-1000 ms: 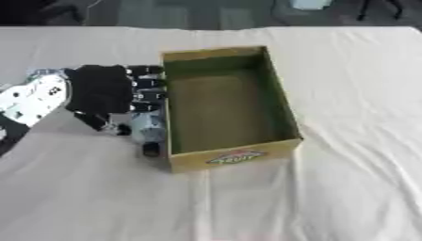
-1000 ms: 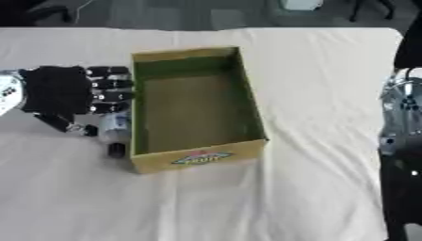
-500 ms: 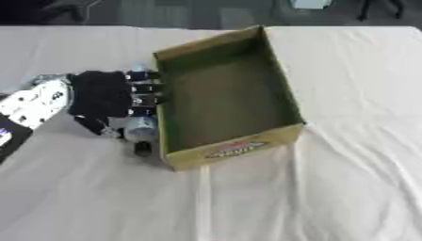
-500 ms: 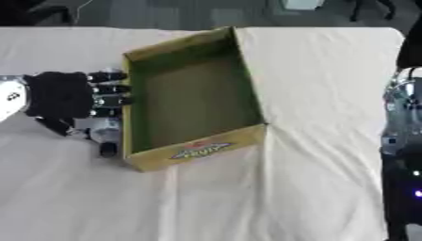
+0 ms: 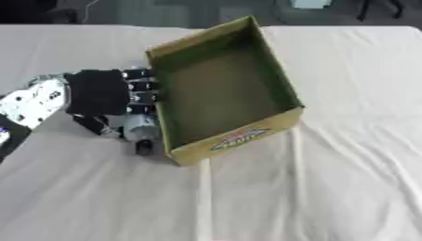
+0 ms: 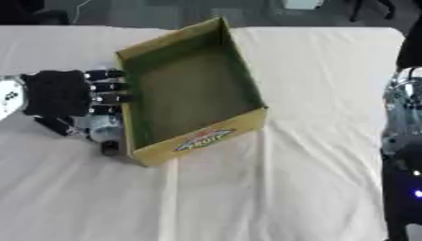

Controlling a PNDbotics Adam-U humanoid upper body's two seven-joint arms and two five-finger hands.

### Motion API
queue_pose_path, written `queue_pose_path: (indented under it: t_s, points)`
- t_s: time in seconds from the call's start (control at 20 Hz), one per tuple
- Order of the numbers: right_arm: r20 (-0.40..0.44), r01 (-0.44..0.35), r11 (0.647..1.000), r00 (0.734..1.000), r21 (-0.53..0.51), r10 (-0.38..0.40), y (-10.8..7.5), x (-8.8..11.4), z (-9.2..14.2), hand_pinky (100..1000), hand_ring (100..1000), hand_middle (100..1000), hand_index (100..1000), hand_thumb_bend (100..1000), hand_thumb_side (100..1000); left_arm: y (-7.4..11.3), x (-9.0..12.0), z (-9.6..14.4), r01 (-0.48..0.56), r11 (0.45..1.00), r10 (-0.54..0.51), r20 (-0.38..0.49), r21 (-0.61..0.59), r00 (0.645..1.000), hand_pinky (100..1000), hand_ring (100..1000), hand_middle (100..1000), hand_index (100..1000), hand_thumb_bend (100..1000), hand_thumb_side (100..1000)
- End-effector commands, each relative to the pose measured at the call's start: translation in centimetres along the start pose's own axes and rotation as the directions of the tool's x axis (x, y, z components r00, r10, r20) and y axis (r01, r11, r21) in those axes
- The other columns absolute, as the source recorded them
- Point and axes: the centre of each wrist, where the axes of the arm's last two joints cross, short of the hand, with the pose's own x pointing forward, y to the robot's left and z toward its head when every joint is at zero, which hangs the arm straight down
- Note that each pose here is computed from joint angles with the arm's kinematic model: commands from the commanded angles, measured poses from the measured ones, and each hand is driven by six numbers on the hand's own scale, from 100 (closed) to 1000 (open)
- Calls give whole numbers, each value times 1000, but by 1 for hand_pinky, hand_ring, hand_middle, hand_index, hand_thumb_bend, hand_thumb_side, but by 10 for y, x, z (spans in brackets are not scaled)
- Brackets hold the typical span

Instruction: Pick up objects on the table and place them in the box.

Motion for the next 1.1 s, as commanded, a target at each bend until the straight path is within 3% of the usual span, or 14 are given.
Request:
queue_pose_path:
  t_s: [0.05, 0.45, 0.65, 0.85, 1.0, 1.1]
  points:
    - [10, -4, 1000, 1000, 26, 4, 2, 3, -7, 320, 441, 477, 692, 100, 864, 11, -14, 7, -117, 969, 80, 170, 216, 982, 926, 893, 822, 799, 473, 582]
    - [4, -9, 1000, 1000, 27, 9, 1, 4, -5, 320, 441, 477, 692, 100, 863, 28, -29, 9, -67, 970, 32, 151, 235, 988, 998, 975, 875, 802, 489, 590]
    - [4, -11, 1000, 1000, 27, 11, 1, 5, -5, 320, 441, 477, 692, 100, 863, 31, -32, 11, -65, 968, 31, 142, 243, 989, 1000, 947, 861, 798, 488, 591]
    - [2, -13, 1000, 1000, 27, 13, 0, 5, -5, 320, 442, 478, 693, 100, 864, 35, -34, 12, -64, 959, 31, 125, 276, 992, 991, 780, 752, 755, 506, 576]
    - [1, -14, 1000, 1000, 28, 14, 0, 5, -4, 320, 442, 477, 693, 100, 863, 34, -34, 13, -67, 958, 38, 109, 277, 993, 924, 655, 648, 752, 497, 579]
    - [1, -14, 1000, 1000, 28, 14, 0, 5, -4, 320, 442, 477, 693, 100, 864, 32, -33, 13, -72, 962, 46, 102, 265, 994, 755, 619, 633, 761, 491, 583]
